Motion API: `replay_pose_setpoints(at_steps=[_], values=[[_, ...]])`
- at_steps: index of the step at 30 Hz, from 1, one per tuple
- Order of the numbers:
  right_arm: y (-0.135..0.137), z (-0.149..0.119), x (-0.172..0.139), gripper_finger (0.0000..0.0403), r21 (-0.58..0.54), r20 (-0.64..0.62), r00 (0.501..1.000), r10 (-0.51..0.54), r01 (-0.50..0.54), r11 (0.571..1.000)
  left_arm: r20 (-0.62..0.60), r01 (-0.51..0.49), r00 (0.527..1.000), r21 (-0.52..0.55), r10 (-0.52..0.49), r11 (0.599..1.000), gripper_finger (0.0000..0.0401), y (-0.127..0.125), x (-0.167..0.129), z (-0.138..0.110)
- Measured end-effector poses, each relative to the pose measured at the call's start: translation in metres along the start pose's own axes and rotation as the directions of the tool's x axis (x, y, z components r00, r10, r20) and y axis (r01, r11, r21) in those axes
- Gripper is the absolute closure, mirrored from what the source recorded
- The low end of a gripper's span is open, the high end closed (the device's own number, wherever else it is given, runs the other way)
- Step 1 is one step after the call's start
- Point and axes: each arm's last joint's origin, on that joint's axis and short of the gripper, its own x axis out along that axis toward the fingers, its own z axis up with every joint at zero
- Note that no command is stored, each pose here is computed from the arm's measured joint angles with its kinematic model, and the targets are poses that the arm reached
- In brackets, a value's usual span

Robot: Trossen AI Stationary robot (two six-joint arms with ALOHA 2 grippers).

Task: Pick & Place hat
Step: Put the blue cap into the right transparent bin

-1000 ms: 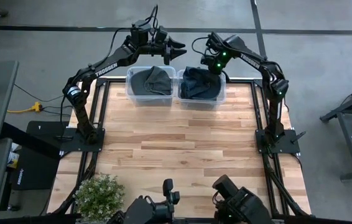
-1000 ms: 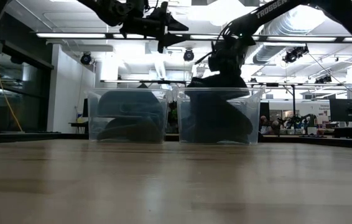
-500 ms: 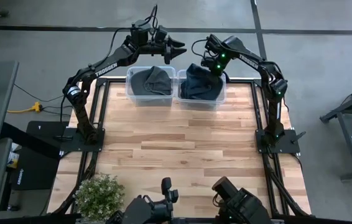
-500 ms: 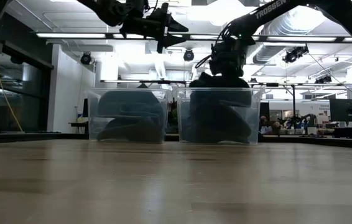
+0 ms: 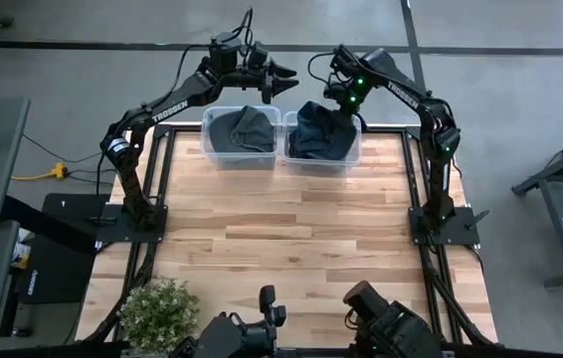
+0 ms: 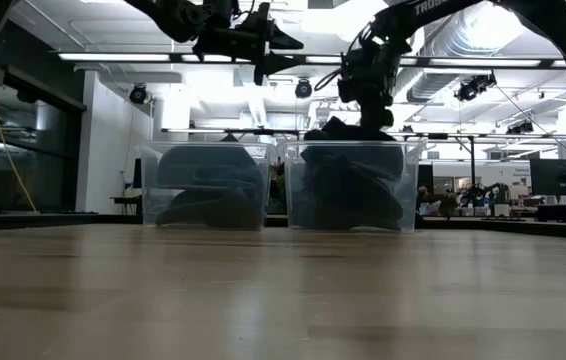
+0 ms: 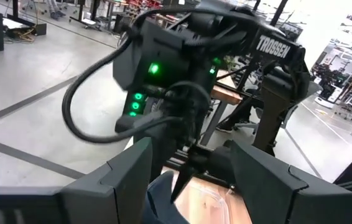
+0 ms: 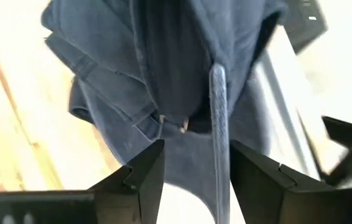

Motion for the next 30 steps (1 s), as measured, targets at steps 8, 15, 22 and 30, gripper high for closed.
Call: replay_pose_setpoints(at_steps=[8,15,22,30], values=[[0.005,0.006,-0.037,0.0241,0.03,0.036,0.977,-0.209,0.208,0.978,0.011,-0.011,1.0,0.006,0.011,1.0,0.0184,0.0,0.0,0.001],[0.022,0.019,-0.073,0.0331,-0.011,0.236,0.952,-0.193,0.202,0.979,0.025,-0.094,0.995,0.008,0.094,0.996,0.0184,0.003,0.0,0.001],[0.031,0.028,-0.064,0.0398,-0.031,0.302,0.943,-0.137,0.154,0.988,0.006,-0.274,0.962,0.023,0.274,0.961,0.0184,0.009,-0.002,-0.004],[0.034,0.037,-0.031,0.0402,0.004,0.269,0.947,-0.175,0.18,0.984,-0.012,-0.352,0.936,0.009,0.352,0.936,0.0184,0.022,-0.011,-0.005]])
